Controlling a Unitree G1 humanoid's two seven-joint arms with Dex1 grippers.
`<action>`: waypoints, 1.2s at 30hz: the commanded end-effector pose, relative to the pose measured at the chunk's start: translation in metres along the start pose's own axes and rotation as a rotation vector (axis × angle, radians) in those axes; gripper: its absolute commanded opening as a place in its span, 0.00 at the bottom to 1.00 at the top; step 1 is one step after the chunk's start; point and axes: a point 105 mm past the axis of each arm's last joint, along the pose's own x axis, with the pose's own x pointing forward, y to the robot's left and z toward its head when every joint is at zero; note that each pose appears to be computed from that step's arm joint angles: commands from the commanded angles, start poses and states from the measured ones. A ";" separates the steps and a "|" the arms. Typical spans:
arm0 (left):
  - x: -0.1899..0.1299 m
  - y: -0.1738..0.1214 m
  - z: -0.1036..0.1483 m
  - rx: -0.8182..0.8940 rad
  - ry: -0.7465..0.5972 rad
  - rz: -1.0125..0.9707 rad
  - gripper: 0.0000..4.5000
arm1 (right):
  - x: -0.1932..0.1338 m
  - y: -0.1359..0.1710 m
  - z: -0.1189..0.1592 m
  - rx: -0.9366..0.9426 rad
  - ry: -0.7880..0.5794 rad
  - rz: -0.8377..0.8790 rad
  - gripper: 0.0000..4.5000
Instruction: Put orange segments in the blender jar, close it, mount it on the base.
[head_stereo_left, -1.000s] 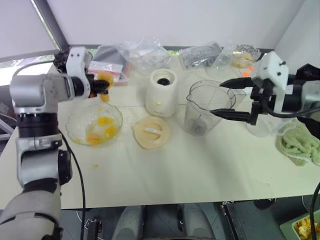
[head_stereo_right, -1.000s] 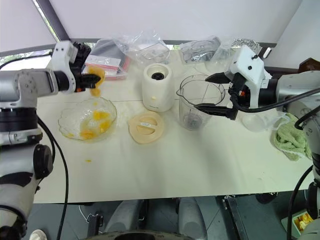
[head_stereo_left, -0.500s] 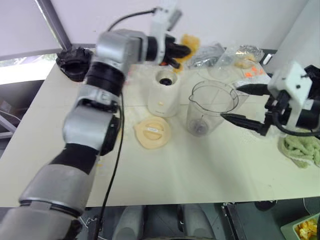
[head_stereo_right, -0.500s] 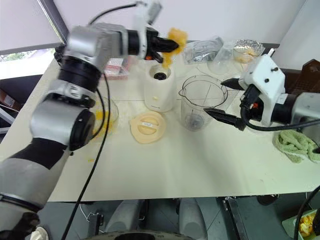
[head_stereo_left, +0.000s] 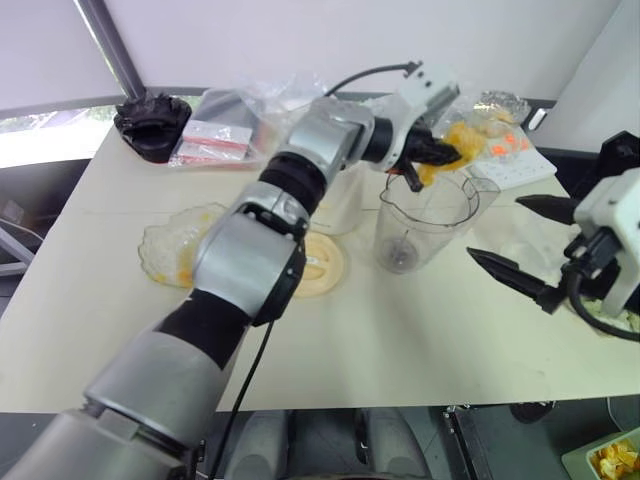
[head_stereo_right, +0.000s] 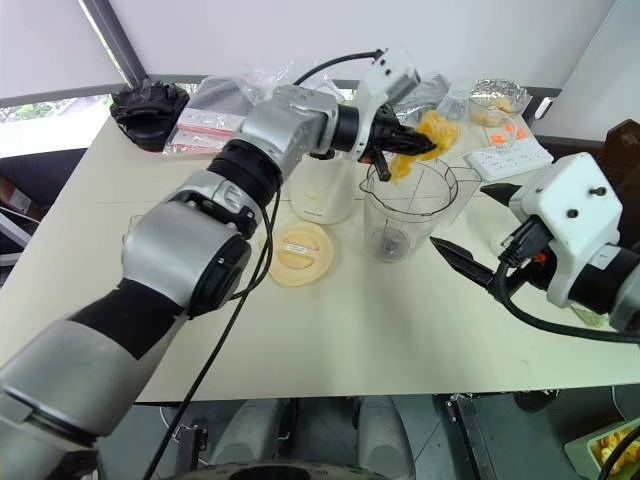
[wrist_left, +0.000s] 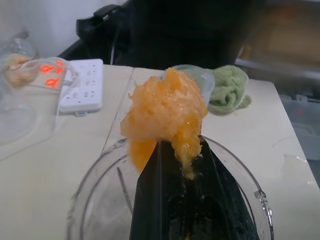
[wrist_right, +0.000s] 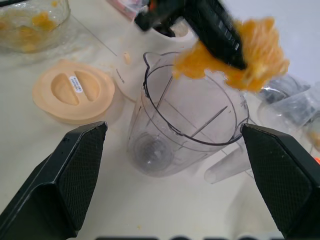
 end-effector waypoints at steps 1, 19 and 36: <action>0.001 0.001 0.011 0.095 -0.005 0.021 0.13 | -0.005 -0.002 0.006 -0.013 -0.029 -0.034 1.00; -0.028 0.026 0.018 0.066 -0.062 0.123 0.99 | -0.001 -0.001 0.000 0.004 -0.006 -0.024 1.00; -0.166 0.018 -0.056 -0.073 -0.151 0.166 0.99 | -0.006 -0.043 -0.081 0.153 0.105 -0.290 1.00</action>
